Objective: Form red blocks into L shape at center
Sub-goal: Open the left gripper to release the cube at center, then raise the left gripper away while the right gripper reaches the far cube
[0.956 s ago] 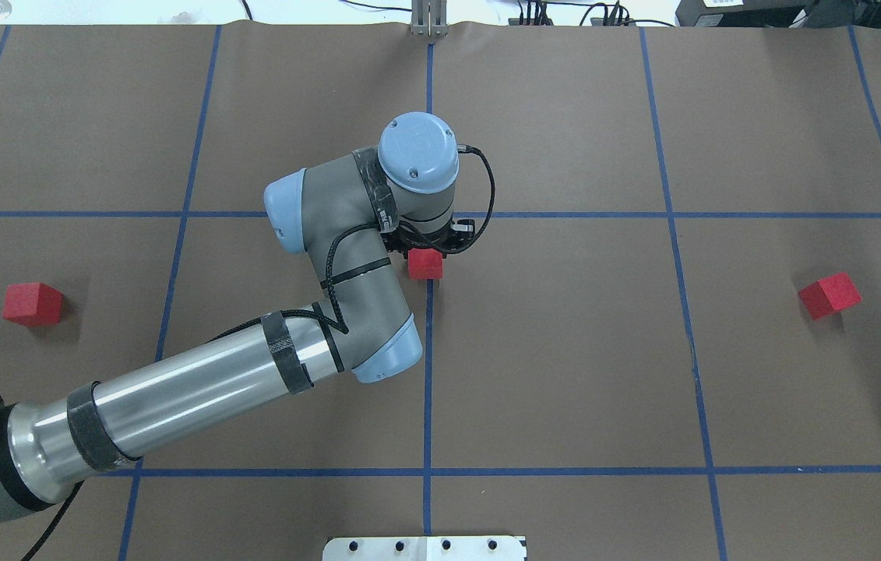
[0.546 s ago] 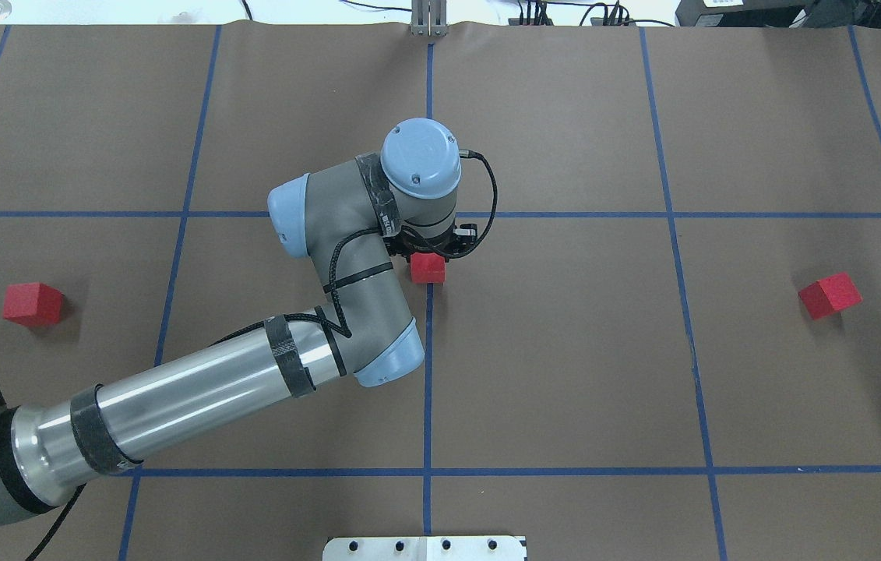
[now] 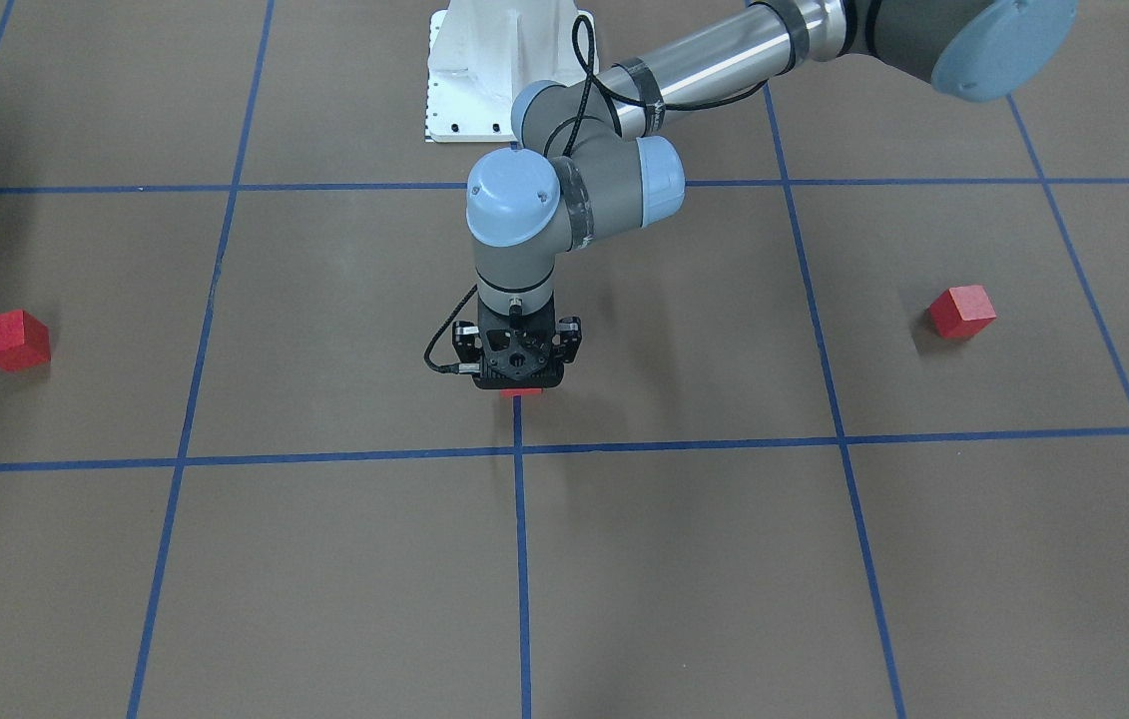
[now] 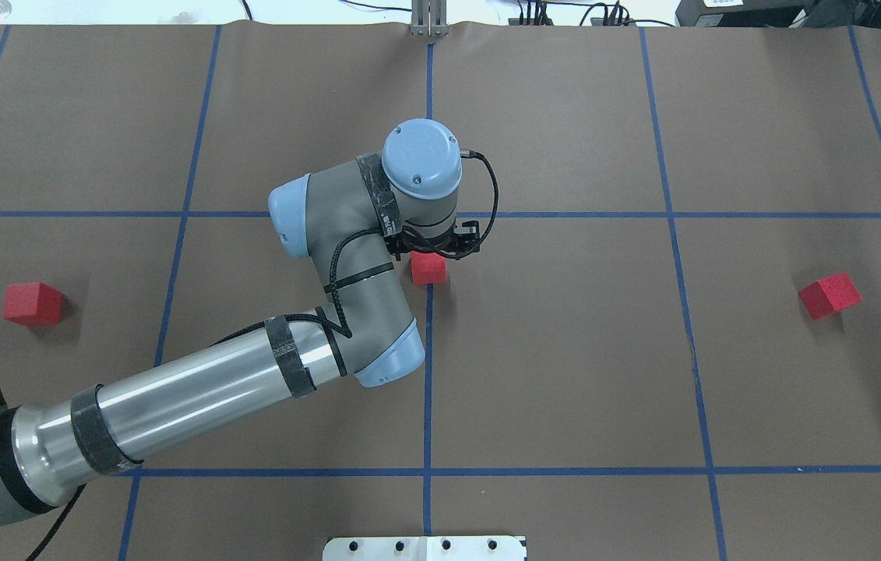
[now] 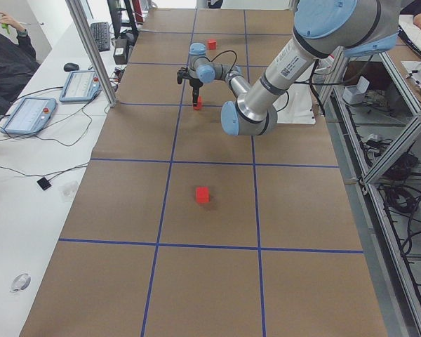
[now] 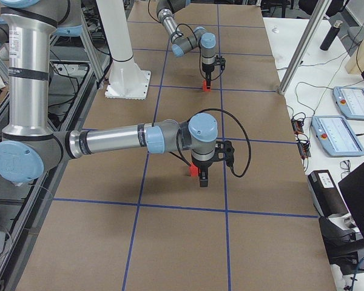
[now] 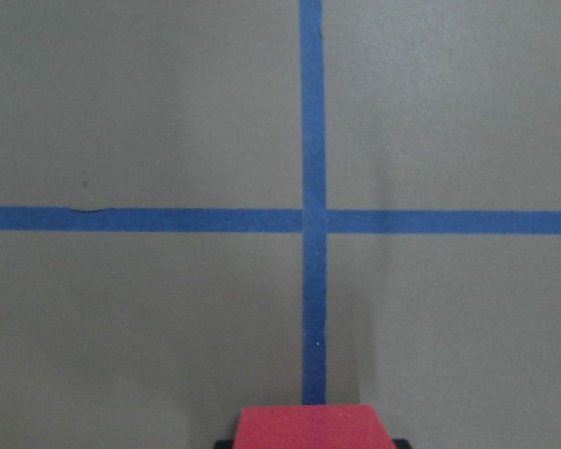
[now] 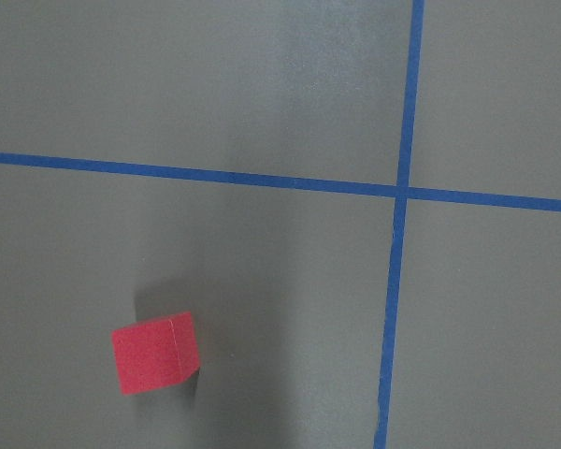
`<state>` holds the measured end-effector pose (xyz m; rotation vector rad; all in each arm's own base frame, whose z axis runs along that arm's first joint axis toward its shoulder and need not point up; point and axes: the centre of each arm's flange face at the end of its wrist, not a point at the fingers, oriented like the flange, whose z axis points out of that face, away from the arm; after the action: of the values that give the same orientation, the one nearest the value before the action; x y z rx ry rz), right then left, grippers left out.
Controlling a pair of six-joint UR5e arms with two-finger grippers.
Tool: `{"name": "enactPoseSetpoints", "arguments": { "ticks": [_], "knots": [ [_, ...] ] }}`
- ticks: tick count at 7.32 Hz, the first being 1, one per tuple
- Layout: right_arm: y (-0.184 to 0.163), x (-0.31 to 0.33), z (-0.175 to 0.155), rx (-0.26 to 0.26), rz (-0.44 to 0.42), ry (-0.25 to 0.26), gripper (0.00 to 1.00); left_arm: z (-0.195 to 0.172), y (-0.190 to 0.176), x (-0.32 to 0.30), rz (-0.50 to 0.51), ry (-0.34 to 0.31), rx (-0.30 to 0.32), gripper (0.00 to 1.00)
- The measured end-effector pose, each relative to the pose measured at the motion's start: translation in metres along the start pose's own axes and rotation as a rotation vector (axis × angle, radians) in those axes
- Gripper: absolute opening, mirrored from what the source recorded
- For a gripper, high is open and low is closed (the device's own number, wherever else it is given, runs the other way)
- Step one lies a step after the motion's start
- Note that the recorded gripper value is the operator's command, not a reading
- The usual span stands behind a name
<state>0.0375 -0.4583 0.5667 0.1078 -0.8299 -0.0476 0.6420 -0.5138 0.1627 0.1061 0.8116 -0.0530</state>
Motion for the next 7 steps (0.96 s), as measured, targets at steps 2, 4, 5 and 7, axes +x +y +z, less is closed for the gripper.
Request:
{"name": "enactPoseSetpoints", "arguments": {
  "ticks": [2, 4, 5, 7],
  "knots": [
    [-0.014, -0.011, -0.006, 0.014, -0.017, 0.0, 0.99, -0.038, -0.021, -0.006, -0.012, 0.04, 0.045, 0.99],
    [-0.028, -0.05, 0.019, -0.024, -0.023, -0.013, 0.99, -0.081, -0.041, -0.04, -0.03, 0.063, 0.089, 0.99],
    [-0.031, -0.078, 0.041, -0.041, -0.027, -0.025, 0.99, -0.096, -0.045, -0.068, -0.017, 0.059, 0.099, 0.99],
    [-0.027, -0.11, 0.091, -0.047, -0.045, -0.04, 0.99, -0.115, -0.046, -0.115, 0.018, 0.045, 0.115, 0.99]
  ]
}}
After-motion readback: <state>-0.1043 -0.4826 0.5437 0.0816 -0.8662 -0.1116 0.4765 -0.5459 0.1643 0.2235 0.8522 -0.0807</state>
